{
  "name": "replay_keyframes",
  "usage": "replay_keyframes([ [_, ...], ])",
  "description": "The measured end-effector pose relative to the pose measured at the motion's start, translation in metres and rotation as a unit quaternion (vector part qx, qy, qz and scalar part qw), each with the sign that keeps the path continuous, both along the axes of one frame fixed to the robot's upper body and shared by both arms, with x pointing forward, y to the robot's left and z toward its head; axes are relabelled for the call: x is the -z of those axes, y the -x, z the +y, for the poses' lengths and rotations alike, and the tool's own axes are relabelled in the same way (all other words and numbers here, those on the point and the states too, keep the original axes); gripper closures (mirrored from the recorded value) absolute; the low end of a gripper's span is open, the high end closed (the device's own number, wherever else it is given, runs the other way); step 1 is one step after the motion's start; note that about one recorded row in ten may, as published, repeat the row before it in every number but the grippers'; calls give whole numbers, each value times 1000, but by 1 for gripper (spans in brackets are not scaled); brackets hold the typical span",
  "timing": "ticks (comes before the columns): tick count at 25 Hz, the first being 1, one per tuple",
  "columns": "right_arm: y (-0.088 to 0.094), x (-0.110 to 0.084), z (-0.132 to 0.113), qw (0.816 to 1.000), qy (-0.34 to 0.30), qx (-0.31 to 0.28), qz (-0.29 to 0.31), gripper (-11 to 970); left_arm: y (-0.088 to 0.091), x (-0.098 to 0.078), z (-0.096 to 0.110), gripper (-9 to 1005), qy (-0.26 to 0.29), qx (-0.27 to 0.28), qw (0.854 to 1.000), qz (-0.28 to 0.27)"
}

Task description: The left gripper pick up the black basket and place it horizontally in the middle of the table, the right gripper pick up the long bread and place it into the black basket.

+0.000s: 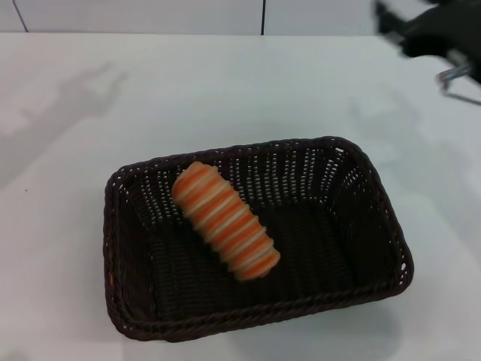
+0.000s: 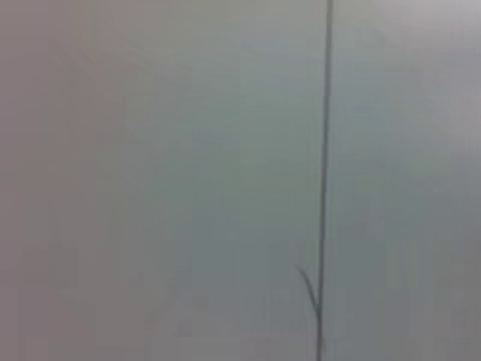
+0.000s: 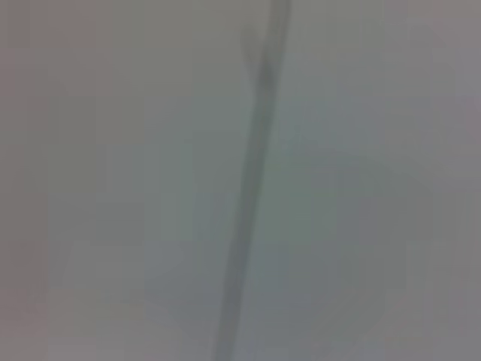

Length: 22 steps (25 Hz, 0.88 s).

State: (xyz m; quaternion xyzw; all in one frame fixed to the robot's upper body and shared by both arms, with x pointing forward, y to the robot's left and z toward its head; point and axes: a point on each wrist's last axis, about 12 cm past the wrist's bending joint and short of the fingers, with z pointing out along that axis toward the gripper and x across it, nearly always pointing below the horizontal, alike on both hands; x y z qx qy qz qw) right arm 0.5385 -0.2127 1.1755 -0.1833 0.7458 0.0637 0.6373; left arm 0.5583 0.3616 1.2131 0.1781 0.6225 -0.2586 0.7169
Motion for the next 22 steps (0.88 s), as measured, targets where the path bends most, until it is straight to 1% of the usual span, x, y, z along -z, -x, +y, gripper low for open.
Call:
replay_keyframes([
  [5, -5, 17, -33, 994, -10, 91, -68, 308, -1, 18, 8, 621, 22, -31, 999, -10],
  [7, -3, 26, -45, 988, -9, 123, -94, 308, -1, 27, 14, 621, 38, -53, 998, -16],
  [10, 0, 36, -58, 978, -11, 161, -129, 308, 0, 37, 18, 621, 51, -70, 996, -20],
  [12, 3, 43, -63, 972, -15, 180, -151, 308, 1, 47, 20, 621, 60, -86, 994, -25],
  [16, 11, 52, -71, 958, -14, 209, -197, 308, 5, 63, 21, 621, 57, -114, 991, -41],
  [22, 19, 61, -84, 945, -4, 237, -225, 308, 14, 84, 27, 621, 59, -166, 983, -59],
])
